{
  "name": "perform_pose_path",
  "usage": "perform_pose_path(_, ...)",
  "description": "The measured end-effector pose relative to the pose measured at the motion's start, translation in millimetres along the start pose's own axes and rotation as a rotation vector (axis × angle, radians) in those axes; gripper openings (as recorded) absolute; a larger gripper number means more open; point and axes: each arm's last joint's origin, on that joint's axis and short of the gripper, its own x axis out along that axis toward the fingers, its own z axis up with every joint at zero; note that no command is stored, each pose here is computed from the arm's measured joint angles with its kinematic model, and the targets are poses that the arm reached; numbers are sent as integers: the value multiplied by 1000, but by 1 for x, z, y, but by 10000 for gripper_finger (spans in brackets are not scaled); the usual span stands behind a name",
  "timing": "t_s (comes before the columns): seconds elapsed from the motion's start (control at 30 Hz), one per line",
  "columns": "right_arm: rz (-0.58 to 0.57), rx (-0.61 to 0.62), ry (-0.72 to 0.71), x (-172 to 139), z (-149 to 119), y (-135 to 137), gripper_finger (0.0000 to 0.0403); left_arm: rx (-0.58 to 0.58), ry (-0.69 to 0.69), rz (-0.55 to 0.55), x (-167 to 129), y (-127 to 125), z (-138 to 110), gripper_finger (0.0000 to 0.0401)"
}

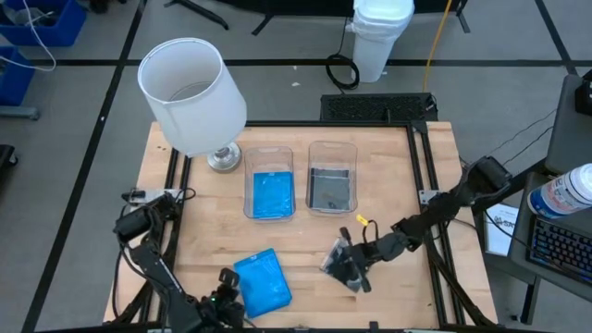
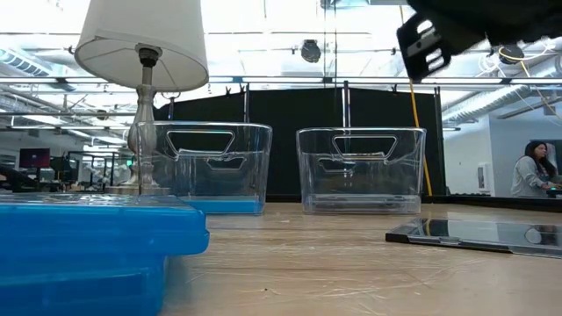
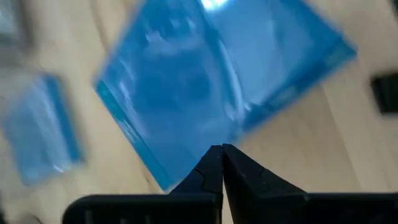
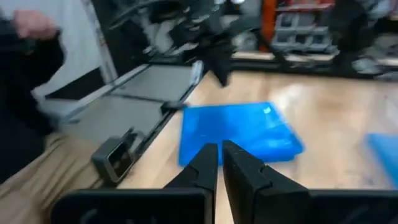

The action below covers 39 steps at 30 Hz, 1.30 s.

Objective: Pick & place jewel cases by type
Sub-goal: Put the blue CD case into the left transparent bin

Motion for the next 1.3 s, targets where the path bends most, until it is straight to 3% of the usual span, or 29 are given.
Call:
perform_pose_path(0.43,-8,-82,55,43,-14,1,22,-103,83,-50,16,-1,-8,25)
perform_pose_path(0.8,-14,-97,63,43,-14,-2,7,-132,108,-71,27,8,-4,5)
perform_pose_path(1.03,-13,-90,62,43,-14,-1,6,-136,105,-79,30,12,0,21)
perform_pose_path(1.3,-14,-90,63,43,-14,-1,7,-136,100,-85,31,12,1,9)
